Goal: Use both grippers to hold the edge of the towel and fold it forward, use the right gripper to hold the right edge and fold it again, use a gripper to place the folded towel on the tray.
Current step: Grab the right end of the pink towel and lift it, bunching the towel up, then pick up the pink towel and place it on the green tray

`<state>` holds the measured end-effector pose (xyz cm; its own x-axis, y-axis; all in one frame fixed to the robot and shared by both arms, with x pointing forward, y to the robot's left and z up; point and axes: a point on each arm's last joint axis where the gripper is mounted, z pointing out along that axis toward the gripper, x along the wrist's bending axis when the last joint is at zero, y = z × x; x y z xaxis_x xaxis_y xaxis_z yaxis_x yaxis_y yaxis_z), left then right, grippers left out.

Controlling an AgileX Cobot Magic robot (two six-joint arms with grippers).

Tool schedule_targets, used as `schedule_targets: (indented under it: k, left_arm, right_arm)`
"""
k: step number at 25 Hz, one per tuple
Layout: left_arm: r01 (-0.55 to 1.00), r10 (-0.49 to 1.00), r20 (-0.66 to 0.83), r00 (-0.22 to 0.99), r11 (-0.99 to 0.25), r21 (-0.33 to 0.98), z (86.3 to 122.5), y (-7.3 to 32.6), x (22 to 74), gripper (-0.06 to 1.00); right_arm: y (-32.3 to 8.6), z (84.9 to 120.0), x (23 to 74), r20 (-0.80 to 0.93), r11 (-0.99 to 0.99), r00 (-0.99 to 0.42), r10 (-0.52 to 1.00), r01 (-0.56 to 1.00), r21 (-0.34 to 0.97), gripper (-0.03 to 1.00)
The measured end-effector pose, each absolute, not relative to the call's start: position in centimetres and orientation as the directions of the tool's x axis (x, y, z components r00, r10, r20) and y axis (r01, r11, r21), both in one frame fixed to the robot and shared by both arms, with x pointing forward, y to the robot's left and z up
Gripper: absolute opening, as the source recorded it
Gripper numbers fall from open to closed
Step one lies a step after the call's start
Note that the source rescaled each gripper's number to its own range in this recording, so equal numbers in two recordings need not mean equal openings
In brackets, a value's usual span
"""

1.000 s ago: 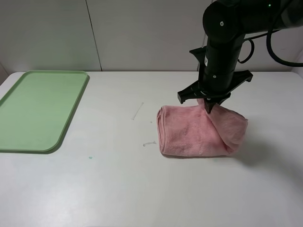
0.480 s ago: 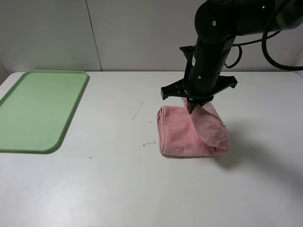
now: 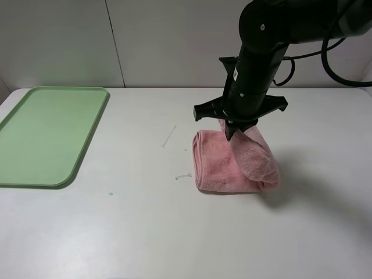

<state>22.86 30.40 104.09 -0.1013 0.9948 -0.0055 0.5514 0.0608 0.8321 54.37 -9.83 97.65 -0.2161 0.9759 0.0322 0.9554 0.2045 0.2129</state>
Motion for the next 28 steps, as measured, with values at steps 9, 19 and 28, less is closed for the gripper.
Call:
schedule_targets:
  k: [9,19,28]
  left_arm:
    - [0.551,0.995,-0.006,-0.101,0.061,0.832,104.1,30.4,22.9,0.98]
    - [0.551,0.995,-0.006,-0.101,0.061,0.832,104.1,30.4,22.9,0.98]
    - [0.551,0.995,-0.006,-0.101,0.061,0.832,104.1,30.4,22.9,0.98]
  right_arm:
    - [-8.9,97.7,54.0,0.141,0.17,-0.198,0.97,0.967,0.191,0.95]
    - [-8.8,98.0,53.7,0.161,0.181,-0.208,0.965,0.969,0.169,1.0]
    - [-10.7,102.7,50.7,0.136,0.282,-0.296,0.945,0.953,0.113,1.0]
